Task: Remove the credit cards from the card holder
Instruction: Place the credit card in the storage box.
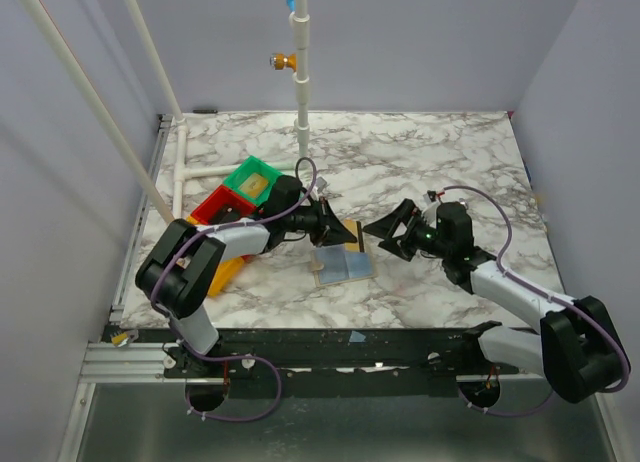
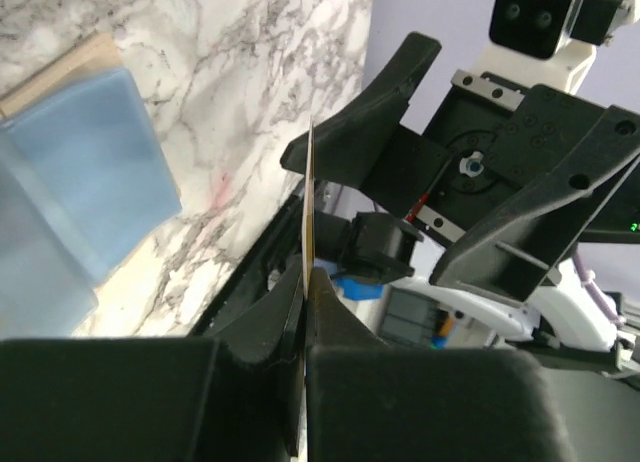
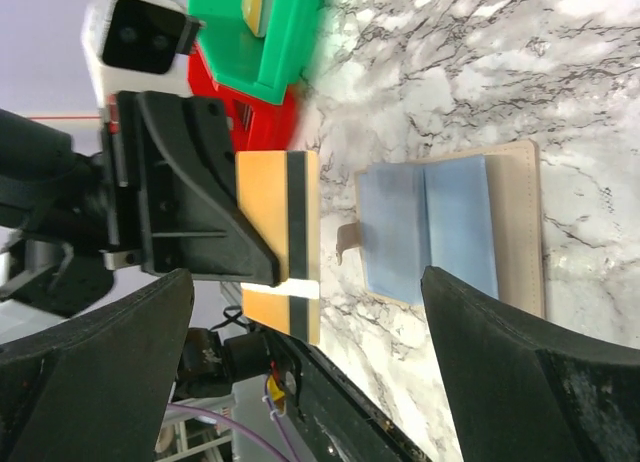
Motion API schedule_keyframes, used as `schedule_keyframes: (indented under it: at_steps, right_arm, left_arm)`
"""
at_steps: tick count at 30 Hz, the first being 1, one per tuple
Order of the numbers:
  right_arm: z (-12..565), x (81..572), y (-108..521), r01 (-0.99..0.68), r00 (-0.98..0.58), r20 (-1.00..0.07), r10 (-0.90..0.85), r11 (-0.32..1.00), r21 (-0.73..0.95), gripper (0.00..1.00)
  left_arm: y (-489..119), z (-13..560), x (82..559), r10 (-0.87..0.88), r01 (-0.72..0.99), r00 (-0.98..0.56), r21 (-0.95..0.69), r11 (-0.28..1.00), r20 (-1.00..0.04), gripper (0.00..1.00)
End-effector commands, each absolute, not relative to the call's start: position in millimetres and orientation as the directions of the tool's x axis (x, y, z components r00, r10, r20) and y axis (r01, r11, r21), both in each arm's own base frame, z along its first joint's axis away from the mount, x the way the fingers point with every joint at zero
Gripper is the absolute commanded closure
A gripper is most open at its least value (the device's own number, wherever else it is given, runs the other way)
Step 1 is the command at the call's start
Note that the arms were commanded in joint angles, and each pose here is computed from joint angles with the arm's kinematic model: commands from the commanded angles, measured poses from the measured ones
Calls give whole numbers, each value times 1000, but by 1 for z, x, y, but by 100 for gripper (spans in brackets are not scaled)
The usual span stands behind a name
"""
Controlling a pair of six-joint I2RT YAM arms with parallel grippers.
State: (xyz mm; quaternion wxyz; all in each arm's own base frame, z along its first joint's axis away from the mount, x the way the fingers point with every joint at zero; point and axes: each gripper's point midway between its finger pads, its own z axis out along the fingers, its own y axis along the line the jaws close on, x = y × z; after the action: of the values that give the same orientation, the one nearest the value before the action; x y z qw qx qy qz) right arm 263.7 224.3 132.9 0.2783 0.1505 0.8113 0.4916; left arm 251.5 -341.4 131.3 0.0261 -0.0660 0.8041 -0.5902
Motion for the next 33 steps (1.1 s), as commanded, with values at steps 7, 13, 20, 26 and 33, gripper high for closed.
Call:
schedule_keyframes:
  at_steps: [7,13,20,26,33]
  right_arm:
    - [142,272,213,-48,-763,-380,523,541,840,0]
    - [143,273,212,-57,-758,-397,517,554,831,0]
    - [142,271,211,-63,-758,-405,511,561,826,0]
    - [141,269,211,-69,-760,-408,505,562,824,0]
    - [139,266,210,-70,-766,-409,495,569,820,0]
  left_arm:
    - [-272,156,299,-62,238,-908,-631,739,-415,100]
    - [-219,163,326,55,282,-839,-346,895,-541,100]
    - [-161,182,357,198,246,-775,2,969,-600,100]
    - [-119,188,378,329,197,-747,281,939,-578,100]
    - [-87,181,401,420,136,-764,514,847,-489,100]
